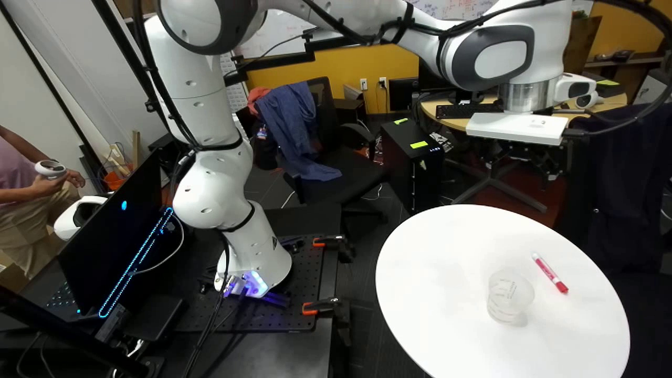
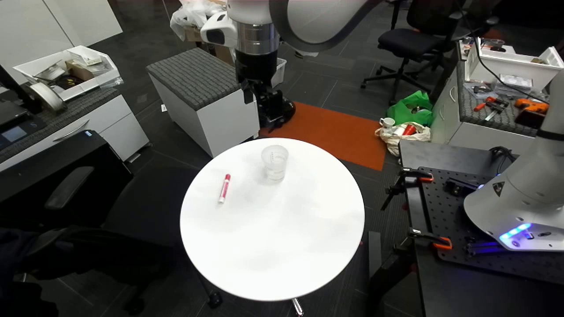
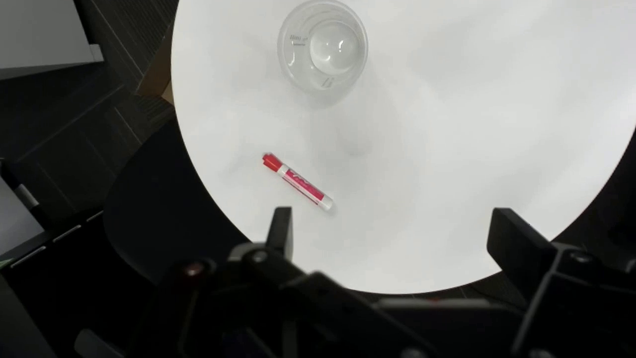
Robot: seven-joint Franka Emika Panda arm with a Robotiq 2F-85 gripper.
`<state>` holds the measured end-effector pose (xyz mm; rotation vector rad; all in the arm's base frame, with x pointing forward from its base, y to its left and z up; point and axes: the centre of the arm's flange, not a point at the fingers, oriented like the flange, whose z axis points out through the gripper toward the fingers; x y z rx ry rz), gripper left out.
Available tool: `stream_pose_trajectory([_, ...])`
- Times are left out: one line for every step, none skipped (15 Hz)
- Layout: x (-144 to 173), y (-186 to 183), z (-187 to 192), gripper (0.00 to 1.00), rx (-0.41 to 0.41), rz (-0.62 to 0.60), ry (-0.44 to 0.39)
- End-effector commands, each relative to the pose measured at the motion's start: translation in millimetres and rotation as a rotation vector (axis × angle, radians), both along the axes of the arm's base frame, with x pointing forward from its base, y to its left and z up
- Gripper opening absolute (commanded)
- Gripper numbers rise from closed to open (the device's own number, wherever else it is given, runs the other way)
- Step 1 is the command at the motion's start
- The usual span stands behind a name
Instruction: Get the marker from the table and place it in the colorless cup
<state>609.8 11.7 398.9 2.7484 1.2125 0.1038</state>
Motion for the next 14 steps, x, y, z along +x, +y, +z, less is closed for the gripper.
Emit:
stream_pose_trajectory([33,-6,-23,1.00,0.008,0.013,0.033])
stream_pose_trajectory([38,-9,-33,1.00,0.003,0.006,0.042])
stream_pose_trajectory([42,-11,-41,1.00,0.001,0.000,0.049])
stream_pose_trajectory([48,-14,-49,1.00,-0.003,-0.006,0.050])
stream_pose_trajectory([52,-16,-56,1.00,-0.004,-0.009,0.050])
stream_pose_trajectory([56,-18,-63,1.00,-0.010,-0.012,0.050])
stream_pose_trajectory([60,-19,-69,1.00,-0.021,-0.014,0.044])
stream_pose_trajectory([64,-19,-74,1.00,-0.031,-0.014,0.046])
stream_pose_trajectory([65,-19,-78,1.00,-0.047,-0.023,0.051])
stream_pose_trajectory([49,-20,-76,1.00,-0.024,-0.013,0.071])
stream_pose_trajectory([52,-21,-80,1.00,-0.030,-0.012,0.073])
stream_pose_trajectory([54,-21,-82,1.00,-0.032,-0.012,0.074])
stream_pose_trajectory([56,-21,-83,1.00,-0.033,-0.013,0.074])
stream_pose_trajectory([56,-21,-83,1.00,-0.035,-0.014,0.072])
